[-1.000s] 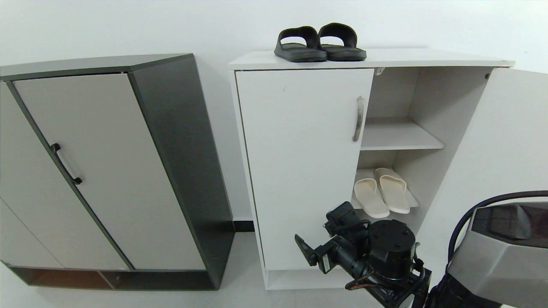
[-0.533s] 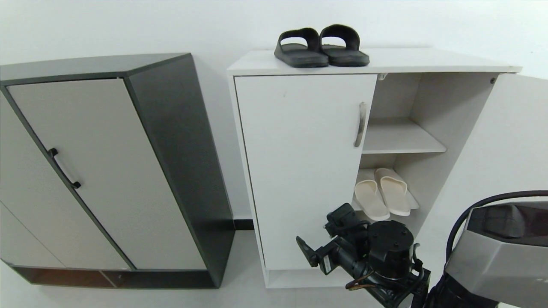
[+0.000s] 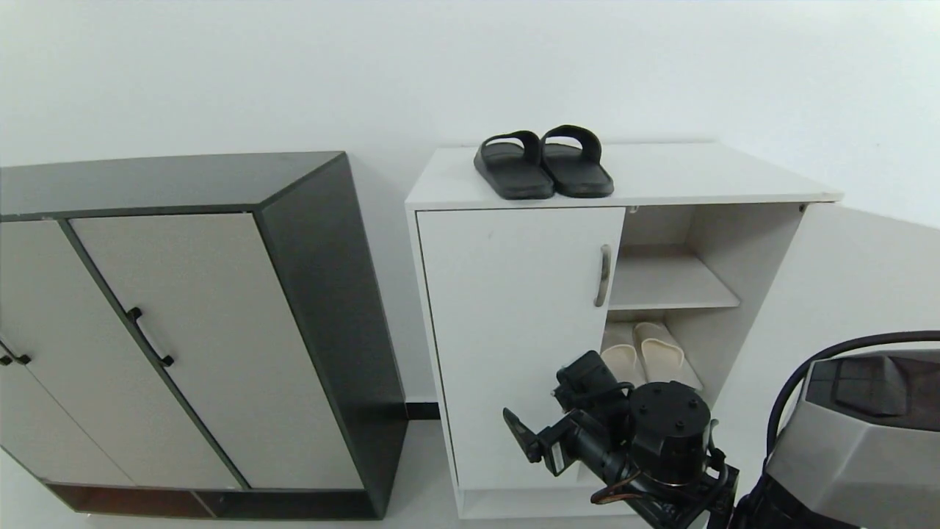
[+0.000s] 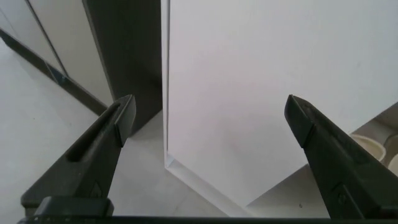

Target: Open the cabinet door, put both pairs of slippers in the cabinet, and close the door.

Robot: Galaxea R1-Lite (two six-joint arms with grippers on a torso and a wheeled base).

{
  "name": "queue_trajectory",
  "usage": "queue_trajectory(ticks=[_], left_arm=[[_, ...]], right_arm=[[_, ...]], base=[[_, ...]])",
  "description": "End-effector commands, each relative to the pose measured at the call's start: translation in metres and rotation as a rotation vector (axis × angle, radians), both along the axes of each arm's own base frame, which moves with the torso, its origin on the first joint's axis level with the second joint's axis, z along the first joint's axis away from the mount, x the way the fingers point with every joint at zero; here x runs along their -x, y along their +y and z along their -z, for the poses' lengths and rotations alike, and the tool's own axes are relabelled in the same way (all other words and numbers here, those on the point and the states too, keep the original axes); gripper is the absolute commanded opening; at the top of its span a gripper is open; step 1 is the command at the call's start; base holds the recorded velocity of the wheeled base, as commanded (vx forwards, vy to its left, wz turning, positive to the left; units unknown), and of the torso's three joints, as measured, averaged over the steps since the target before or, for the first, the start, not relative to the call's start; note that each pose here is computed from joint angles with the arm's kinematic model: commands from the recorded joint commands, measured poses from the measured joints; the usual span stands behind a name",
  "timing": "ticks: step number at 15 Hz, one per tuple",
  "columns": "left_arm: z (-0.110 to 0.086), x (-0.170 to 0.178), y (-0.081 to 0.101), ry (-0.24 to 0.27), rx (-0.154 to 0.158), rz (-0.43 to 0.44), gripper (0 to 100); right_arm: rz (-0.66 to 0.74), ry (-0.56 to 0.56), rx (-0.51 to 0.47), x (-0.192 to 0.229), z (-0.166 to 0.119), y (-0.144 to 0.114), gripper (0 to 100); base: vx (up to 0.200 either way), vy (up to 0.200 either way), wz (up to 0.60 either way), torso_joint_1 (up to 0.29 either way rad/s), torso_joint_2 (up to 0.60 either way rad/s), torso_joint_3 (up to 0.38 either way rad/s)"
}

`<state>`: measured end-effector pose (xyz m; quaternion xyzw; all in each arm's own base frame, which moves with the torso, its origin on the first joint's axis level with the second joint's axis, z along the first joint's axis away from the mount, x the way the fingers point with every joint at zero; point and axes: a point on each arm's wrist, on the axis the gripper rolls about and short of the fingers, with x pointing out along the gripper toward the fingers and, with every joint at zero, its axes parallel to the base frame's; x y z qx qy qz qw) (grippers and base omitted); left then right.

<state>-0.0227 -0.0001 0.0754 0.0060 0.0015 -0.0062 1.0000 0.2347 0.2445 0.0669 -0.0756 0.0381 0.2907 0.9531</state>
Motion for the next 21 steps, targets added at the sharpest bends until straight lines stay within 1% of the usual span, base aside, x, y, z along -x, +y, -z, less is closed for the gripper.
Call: queue_trajectory(ticks=[1, 13, 21], left_arm=[[0.0000, -0.0001, 0.0000, 0.002, 0.000, 0.000, 0], [0.0000, -0.0001, 0.0000, 0.002, 0.000, 0.000, 0], [0.0000, -0.0001, 0.0000, 0.002, 0.000, 0.000, 0]], right_arm=[[-0.001, -0.003, -0.002, 0.0003, 0.0001, 0.0001, 100], [0.002, 0.006, 0.006, 0.0004, 0.0044, -0.0016, 100], [0.006, 0.003, 0.014, -0.0003, 0.0045, -0.0024, 100]], base=[[0.000, 0.000, 0.00, 0.144, -0.46, -0.325], [0.000, 0.000, 0.00, 0.188, -0.50, -0.314], [0.000, 0.000, 0.00, 0.250, -0.58, -0.329]])
